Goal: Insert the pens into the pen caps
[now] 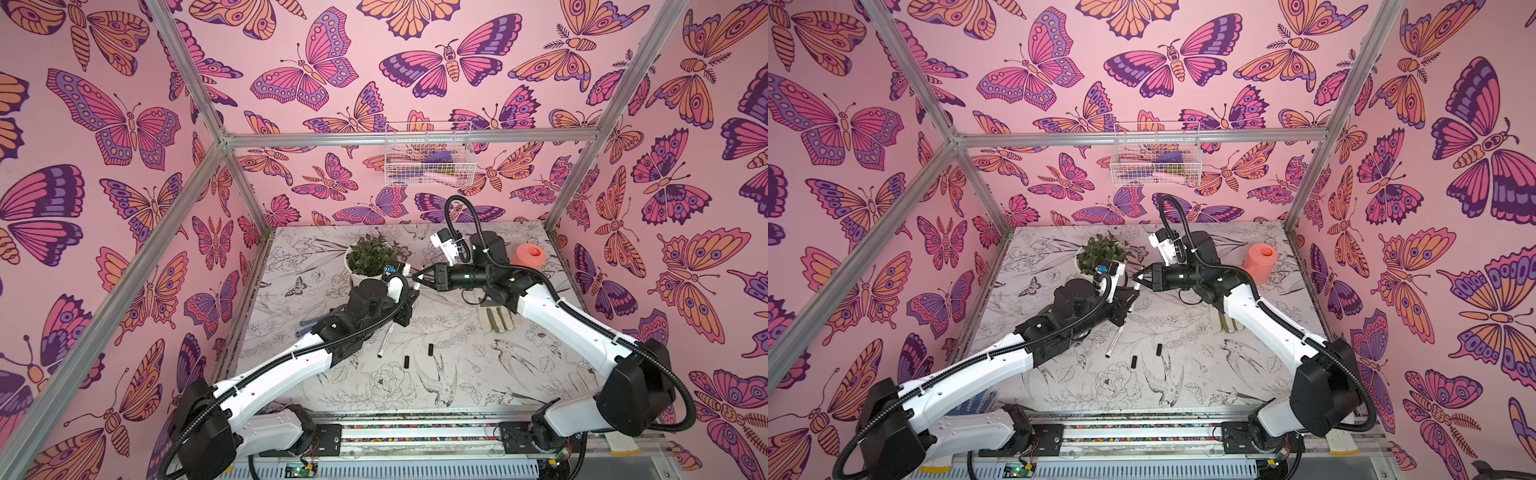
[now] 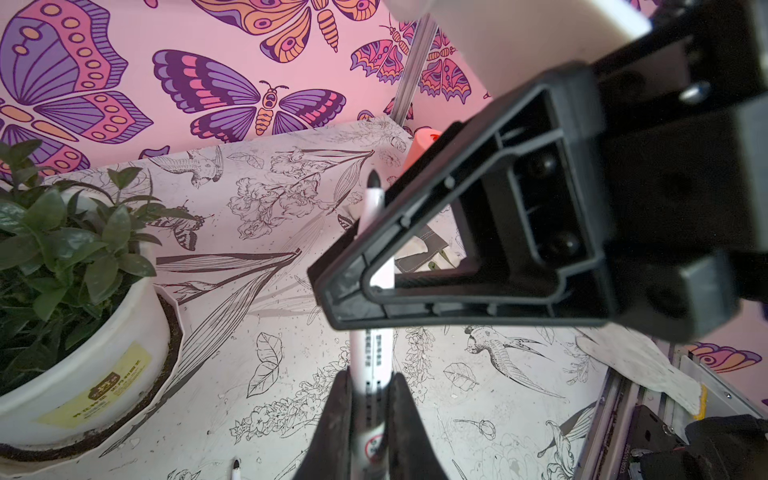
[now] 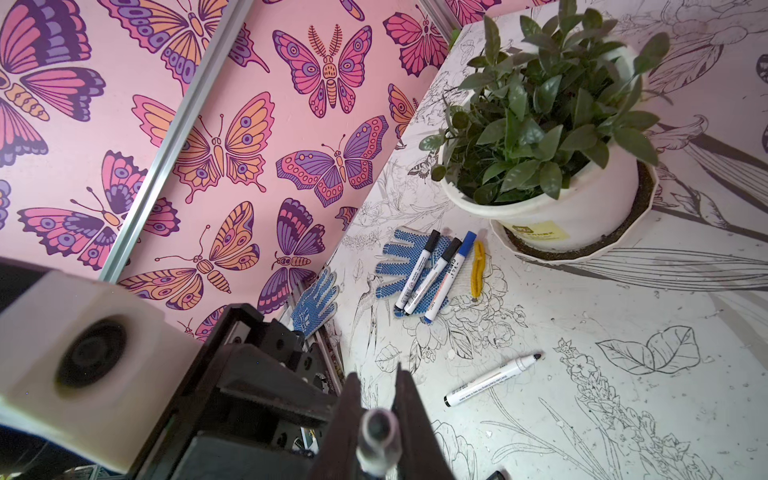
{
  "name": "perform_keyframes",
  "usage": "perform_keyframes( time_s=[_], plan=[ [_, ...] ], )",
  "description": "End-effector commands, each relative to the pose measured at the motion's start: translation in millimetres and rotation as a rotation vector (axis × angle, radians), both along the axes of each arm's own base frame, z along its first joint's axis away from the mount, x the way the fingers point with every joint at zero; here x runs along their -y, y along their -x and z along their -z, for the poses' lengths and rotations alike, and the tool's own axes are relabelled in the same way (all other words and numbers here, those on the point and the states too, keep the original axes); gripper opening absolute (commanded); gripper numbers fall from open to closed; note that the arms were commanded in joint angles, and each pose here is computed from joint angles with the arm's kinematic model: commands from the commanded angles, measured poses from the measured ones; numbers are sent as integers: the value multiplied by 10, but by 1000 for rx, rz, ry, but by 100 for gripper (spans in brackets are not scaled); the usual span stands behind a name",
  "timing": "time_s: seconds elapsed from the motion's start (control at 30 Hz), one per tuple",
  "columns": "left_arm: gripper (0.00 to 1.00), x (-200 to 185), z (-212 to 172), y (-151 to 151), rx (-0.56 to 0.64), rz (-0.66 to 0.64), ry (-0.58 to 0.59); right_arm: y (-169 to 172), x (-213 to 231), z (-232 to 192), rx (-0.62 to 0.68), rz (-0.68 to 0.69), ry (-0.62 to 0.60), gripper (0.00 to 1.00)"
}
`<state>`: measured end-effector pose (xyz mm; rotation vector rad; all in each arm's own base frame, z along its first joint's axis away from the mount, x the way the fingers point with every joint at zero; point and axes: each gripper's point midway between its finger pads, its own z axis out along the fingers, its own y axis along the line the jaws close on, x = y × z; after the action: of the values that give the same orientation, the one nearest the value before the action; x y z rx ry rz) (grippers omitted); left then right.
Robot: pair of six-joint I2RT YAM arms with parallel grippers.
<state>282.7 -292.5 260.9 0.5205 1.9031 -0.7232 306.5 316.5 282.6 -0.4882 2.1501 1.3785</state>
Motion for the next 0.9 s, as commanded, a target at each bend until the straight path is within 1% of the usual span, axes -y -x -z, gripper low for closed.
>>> perform_keyframes(
  time_s=[0.0,0.03,0.07,0.1,0.17,0.4,0.63,0.73,0.83,0.87],
  plan=[
    [16,58,-124,-39,21,10,39,54,-64,-175,25,-42,-40,10],
    [27,56,-118,-40,18,8,40,58,-64,-185,27,-43,-42,10],
    [33,53,-111,-41,18,6,38,63,-62,-185,27,-44,-41,10],
    [35,45,-114,-45,19,4,37,69,-61,-190,27,-46,-42,9],
    [36,38,-106,-50,19,0,34,74,-61,-185,25,-48,-41,9],
    [28,38,-78,-52,2,19,29,99,-47,-200,31,-51,-38,8],
    [27,126,-19,-44,-25,56,27,120,-37,-197,31,-56,-34,8],
    [24,158,-11,-42,-32,67,30,116,-38,-192,29,-54,-33,8],
    [15,151,-29,-54,-30,61,32,115,-34,-179,27,-53,-28,8],
    [10,137,-34,-59,-27,54,32,116,-33,-172,23,-52,-26,8]
  ],
)
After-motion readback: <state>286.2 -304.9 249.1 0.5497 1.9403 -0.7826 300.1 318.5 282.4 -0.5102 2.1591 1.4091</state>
